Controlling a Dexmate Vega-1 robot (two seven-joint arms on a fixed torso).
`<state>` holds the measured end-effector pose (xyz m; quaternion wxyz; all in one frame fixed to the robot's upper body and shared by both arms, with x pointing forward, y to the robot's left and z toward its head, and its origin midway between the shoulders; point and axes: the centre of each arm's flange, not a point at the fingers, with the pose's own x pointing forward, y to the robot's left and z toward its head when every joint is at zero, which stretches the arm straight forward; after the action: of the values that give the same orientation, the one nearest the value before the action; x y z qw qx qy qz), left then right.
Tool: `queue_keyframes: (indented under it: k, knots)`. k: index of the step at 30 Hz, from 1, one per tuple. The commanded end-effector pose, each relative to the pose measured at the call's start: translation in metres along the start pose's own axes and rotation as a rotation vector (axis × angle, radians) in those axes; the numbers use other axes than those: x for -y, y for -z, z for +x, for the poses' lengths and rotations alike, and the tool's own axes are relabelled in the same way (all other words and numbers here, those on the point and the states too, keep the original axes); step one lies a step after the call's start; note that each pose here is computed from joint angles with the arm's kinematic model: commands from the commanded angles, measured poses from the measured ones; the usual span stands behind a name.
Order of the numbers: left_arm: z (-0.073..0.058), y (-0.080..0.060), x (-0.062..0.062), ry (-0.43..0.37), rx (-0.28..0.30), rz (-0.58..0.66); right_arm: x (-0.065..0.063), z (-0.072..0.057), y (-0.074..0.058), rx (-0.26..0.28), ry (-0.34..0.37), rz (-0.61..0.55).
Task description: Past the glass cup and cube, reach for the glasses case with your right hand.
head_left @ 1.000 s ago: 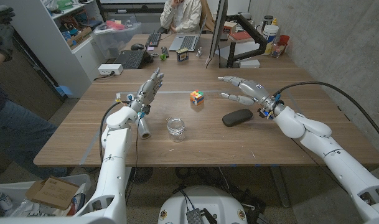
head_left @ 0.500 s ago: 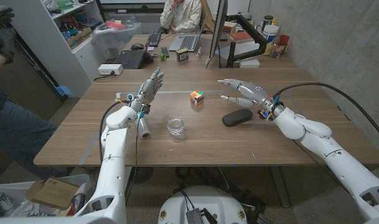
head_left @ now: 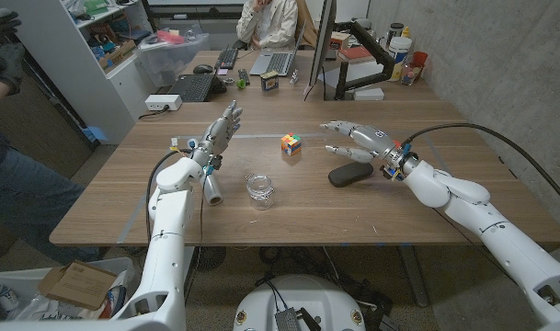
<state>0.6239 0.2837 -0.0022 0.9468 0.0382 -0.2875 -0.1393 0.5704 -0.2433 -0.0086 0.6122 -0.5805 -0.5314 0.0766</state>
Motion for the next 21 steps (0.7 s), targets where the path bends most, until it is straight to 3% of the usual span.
queue_keyframes:
  k: [1, 15, 21]
  knots:
    - [0.000, 0.001, 0.003, 0.007, 0.002, -0.002, -0.001, -0.001, 0.001, -0.007, -0.030, -0.022]
    - [0.001, 0.000, 0.007, 0.017, -0.003, 0.007, -0.007, -0.002, 0.003, -0.032, -0.054, -0.040]
    - [0.002, 0.000, 0.007, 0.021, -0.005, 0.009, -0.011, 0.001, 0.002, -0.018, -0.086, -0.053]
